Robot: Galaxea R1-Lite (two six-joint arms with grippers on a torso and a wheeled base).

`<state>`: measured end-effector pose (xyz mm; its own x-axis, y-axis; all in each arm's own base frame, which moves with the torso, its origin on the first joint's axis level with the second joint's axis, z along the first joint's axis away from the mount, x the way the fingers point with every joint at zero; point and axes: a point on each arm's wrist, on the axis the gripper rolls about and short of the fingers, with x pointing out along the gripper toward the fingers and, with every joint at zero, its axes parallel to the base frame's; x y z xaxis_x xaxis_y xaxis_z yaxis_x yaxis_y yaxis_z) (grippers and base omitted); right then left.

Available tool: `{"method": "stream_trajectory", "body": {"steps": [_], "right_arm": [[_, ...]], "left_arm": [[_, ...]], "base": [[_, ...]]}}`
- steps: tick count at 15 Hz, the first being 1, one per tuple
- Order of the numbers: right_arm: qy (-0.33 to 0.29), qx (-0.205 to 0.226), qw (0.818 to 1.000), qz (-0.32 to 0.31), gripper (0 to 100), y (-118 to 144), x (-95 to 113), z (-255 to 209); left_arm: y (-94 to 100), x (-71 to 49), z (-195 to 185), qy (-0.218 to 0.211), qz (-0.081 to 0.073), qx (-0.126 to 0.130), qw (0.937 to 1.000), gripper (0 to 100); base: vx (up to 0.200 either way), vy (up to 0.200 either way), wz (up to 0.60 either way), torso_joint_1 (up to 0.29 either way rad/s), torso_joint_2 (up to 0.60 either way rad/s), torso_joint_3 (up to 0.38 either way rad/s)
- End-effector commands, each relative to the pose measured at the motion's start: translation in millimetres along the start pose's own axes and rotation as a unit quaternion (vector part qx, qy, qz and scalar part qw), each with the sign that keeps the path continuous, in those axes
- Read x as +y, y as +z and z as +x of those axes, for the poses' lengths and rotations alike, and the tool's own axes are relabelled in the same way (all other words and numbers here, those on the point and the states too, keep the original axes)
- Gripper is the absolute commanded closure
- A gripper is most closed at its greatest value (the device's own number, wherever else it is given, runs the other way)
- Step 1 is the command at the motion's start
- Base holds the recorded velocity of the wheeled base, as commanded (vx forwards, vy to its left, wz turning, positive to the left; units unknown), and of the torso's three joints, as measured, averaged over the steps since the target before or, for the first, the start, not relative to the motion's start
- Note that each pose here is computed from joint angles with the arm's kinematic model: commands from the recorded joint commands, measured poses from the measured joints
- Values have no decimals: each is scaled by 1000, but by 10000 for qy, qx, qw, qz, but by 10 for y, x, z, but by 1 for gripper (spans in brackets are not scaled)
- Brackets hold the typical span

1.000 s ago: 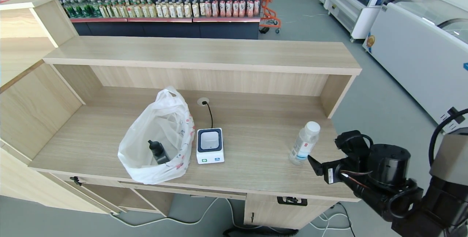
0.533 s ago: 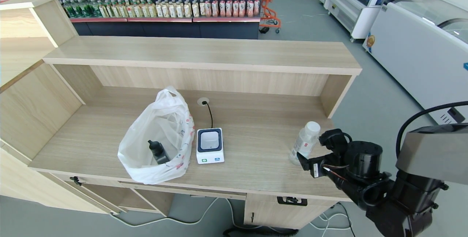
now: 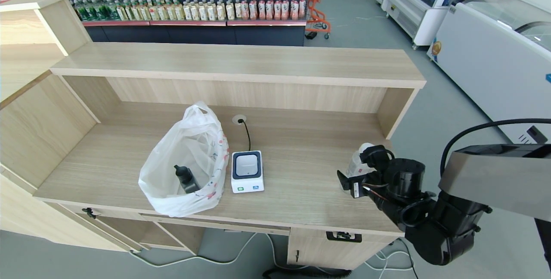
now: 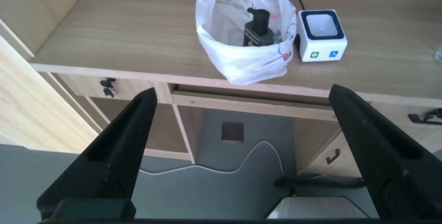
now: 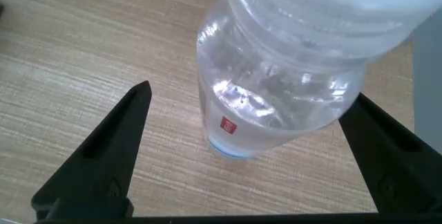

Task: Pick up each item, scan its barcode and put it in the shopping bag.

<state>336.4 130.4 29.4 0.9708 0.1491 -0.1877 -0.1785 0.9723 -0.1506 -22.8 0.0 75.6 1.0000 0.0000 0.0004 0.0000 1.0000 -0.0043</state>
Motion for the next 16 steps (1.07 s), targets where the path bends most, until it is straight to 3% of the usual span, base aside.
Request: {"method": "stream_trajectory", "body": {"steps": [1, 15, 16], "right_arm": [[21, -6, 10000, -7, 0, -30, 43, 99], [356, -119, 9993, -21, 0, -26, 99, 295], [338, -140, 9993, -14, 100, -5, 85, 301]], "left_arm": [[5, 0, 0, 0, -2, -6, 10000, 0], [1, 0, 0, 0, -2, -6, 10000, 0], [1, 0, 1, 0, -2, 2, 10000, 0]], "base": [[0, 0, 0, 0, 0, 0], [0, 0, 0, 0, 0, 0], [0, 0, 0, 0, 0, 0]]}}
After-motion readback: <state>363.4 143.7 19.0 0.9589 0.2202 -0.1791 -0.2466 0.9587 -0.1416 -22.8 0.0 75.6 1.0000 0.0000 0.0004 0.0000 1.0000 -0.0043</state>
